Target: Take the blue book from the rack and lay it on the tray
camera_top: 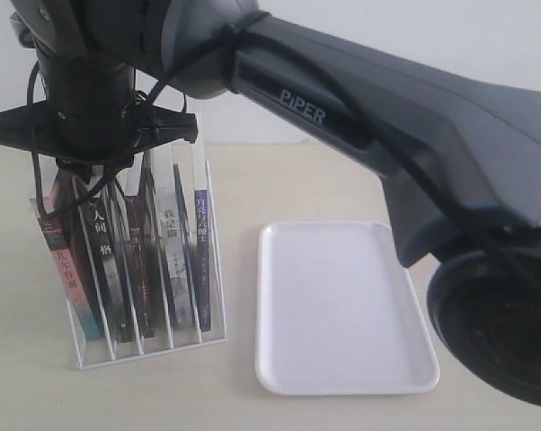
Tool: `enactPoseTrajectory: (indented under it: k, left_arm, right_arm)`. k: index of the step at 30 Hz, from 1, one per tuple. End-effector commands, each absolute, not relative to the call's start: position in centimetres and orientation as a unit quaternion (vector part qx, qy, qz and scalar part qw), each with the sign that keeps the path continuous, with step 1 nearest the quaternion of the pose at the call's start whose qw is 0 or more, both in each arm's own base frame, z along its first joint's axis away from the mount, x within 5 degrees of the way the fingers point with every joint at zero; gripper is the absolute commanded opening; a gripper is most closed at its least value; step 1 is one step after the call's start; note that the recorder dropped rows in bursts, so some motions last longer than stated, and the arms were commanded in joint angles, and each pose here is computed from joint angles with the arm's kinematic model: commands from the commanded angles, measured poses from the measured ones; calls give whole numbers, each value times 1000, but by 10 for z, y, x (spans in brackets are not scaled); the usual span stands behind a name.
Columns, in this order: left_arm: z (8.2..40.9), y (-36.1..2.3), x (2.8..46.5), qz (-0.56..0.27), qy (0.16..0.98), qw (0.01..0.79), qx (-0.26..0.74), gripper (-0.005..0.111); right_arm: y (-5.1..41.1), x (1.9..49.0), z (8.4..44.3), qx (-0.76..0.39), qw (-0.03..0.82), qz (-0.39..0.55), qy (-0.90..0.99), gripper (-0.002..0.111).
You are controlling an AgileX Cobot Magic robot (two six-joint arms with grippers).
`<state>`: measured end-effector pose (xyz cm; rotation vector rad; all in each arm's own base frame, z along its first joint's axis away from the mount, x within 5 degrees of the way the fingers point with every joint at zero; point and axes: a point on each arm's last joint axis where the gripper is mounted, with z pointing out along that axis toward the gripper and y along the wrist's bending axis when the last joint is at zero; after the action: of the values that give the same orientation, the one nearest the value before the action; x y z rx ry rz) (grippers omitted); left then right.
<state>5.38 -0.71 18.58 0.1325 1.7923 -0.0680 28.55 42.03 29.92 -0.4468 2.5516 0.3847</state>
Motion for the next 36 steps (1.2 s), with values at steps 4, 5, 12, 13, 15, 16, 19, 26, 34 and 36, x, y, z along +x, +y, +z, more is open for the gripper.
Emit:
enactPoseTrajectory:
  k: [4,5,12,13,15,16,19,26,34,36]
  left_arm:
    - [185,-7,54,-31,781,622,54,5]
    - [185,-7,54,-31,781,622,54,5]
    - [185,-7,54,-31,781,622,54,5]
    - [185,-7,54,-31,781,622,54,5]
    - [185,-7,54,-31,781,622,54,5]
    - [185,-7,54,-31,781,622,54,5]
    - [185,-7,54,-31,781,622,54,5]
    - [185,-7,54,-31,781,622,54,5]
    - [185,-7,54,-31,781,622,54,5]
    - [185,-7,54,-31,781,622,54,5]
  right_arm:
    - [417,284,319,-158,284,163,931,4]
    - [417,284,320,-157,286,163,931,4]
    - [411,277,341,-157,311,167,922,4]
    - [410,277,343,-156,313,167,922,4]
    - [407,274,349,-154,326,155,920,4]
    - [404,273,353,-152,328,150,920,4]
    - [400,270,364,-150,335,159,917,4]
    - [399,265,376,-149,345,176,910,4]
    - [404,268,362,-152,335,164,915,4]
    - [407,269,356,-153,328,160,918,4]
